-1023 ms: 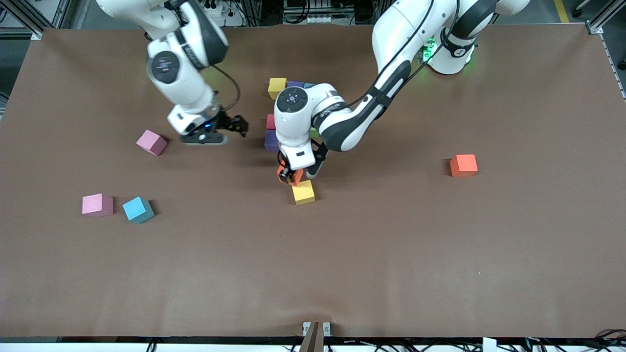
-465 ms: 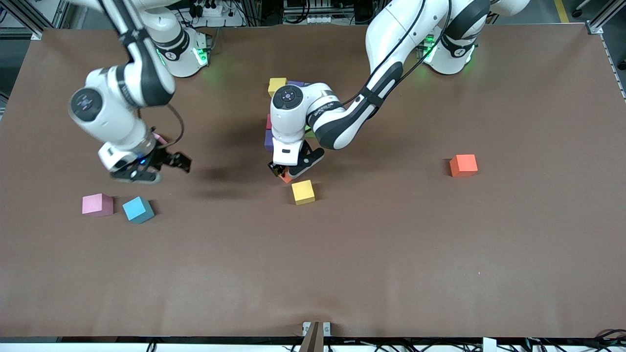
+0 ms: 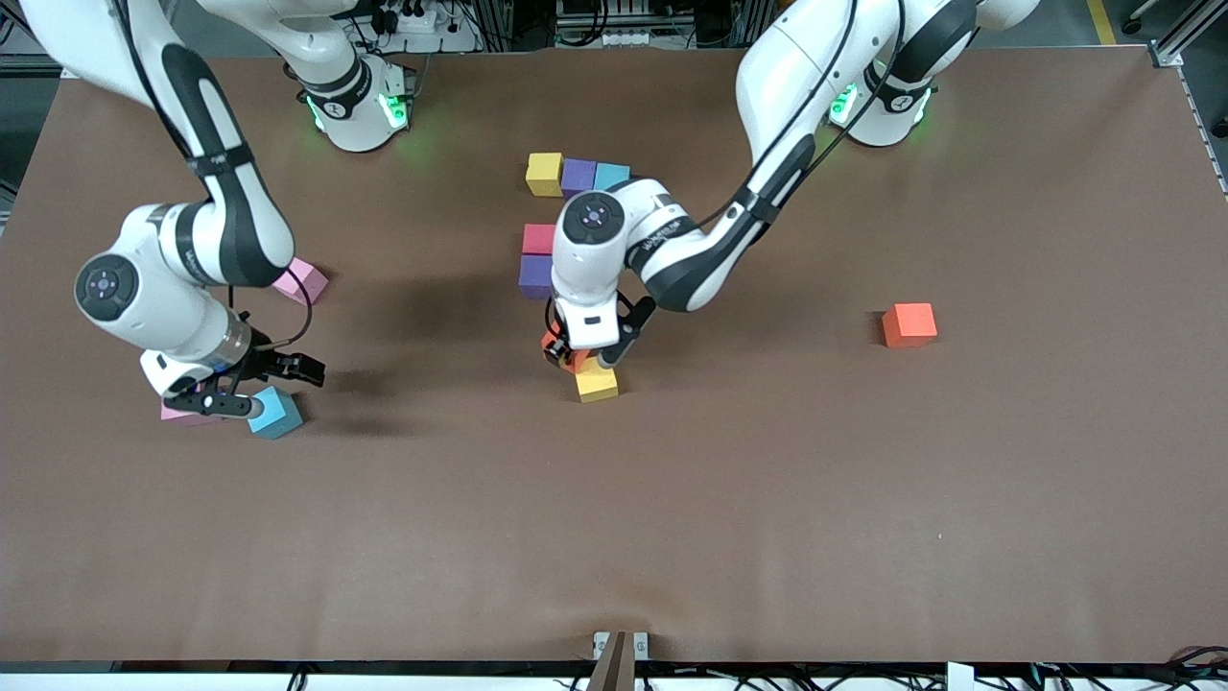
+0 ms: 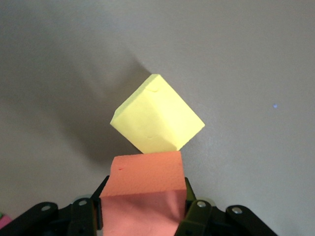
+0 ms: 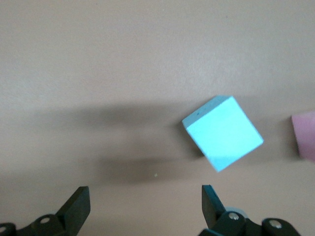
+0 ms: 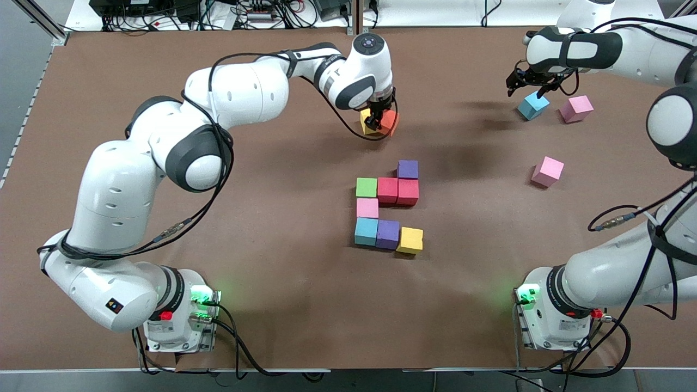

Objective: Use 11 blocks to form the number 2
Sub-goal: 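Open the right gripper and reach cyan while the left gripper carries orange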

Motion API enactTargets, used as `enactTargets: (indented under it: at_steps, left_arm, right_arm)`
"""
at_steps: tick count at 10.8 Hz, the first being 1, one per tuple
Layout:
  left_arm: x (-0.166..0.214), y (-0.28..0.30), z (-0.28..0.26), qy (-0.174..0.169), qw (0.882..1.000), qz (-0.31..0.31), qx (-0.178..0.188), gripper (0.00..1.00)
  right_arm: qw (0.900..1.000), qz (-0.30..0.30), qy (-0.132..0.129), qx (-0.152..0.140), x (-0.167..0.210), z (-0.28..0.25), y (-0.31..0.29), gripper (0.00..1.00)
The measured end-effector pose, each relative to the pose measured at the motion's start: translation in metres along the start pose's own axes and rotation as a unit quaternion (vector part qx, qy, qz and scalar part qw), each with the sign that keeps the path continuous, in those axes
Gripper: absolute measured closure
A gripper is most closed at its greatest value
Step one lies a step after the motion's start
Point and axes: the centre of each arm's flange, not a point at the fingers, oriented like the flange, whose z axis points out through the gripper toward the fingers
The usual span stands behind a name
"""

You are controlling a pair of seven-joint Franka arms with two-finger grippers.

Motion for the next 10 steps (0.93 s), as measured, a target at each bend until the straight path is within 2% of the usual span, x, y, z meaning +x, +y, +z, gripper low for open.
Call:
enactTargets:
  at_steps: [3,5,7,10]
  left_arm:
    - [0.030,0.014,-0.020,0.005,0.998,-0.057,-0.005,0.43]
    - [0.060,0.030,-0.067,0.006,0.996,-0.086,-0.014,0.43]
    - [0.088,0.039,-0.118,0.012,0.992,-0.121,-0.025,0.43]
    - [0.155,0.044,-0.153,0.034,0.985,-0.168,-0.014,0.43]
  right_arm:
    - [1.000,-0.006,-0.001,-0.003,0.016,0.012,0.038,0.00]
    - [0.996,-0.084,0.003,-0.011,0.024,0.011,0.050,0.00]
    - [0.988,-0.154,0.002,-0.013,0.031,0.017,0.062,0.00]
    - [0.981,-0.191,-0.015,-0.009,0.034,0.043,0.054,0.00]
